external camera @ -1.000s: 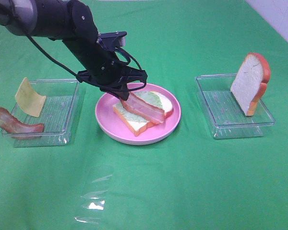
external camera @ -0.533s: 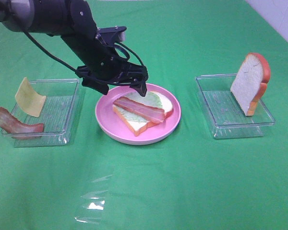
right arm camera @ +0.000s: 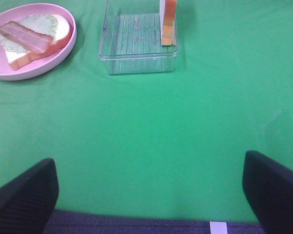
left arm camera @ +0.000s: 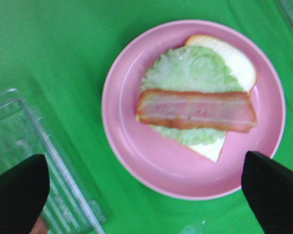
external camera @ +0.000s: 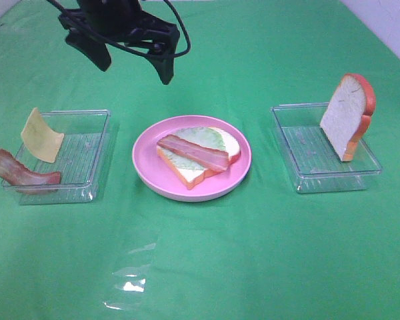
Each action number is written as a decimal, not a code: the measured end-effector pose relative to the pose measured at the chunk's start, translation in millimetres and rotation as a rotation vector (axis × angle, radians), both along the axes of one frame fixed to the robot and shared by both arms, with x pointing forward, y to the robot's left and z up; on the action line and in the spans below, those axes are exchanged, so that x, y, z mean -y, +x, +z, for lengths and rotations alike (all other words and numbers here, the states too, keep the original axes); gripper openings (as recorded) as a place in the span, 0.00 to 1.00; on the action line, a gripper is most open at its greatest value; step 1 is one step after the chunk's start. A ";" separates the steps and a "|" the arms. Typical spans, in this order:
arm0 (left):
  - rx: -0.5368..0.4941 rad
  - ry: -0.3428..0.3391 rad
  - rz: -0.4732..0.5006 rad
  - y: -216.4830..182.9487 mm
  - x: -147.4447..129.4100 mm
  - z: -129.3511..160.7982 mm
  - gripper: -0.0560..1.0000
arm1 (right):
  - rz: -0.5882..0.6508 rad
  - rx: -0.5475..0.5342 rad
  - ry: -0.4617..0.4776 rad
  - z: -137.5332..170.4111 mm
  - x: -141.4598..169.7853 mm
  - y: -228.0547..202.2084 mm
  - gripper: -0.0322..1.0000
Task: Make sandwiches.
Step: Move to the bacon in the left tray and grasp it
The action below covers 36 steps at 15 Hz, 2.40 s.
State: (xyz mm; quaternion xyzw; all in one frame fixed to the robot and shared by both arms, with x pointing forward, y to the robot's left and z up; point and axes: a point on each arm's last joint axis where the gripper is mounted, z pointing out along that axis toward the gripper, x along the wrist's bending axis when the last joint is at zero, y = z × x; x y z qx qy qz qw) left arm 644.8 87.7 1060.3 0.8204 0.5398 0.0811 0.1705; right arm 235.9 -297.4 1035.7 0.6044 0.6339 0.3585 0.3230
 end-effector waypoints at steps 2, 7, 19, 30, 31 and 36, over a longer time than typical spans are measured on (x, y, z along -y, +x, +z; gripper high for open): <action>0.025 0.024 0.001 -7.3 -7.0 15.4 0.99 | 0.000 0.000 0.000 0.0 0.0 0.0 0.98; -0.041 0.046 0.092 -29.6 -58.6 18.9 0.99 | 0.000 0.000 0.000 0.0 0.0 0.0 0.98; -0.291 0.066 0.446 -60.5 -199.9 -38.7 0.99 | 0.000 0.000 0.000 0.0 0.0 0.0 0.98; -0.253 0.015 0.461 -38.9 -196.5 -109.1 0.96 | 0.000 0.000 0.000 0.0 0.0 0.0 0.98; -0.257 0.017 0.461 -37.2 -196.5 -114.1 0.96 | 0.000 0.000 0.000 0.0 0.0 0.0 0.98; -0.280 0.020 0.461 -33.6 -196.1 -130.2 0.96 | 0.000 0.000 0.000 0.0 0.0 0.0 0.98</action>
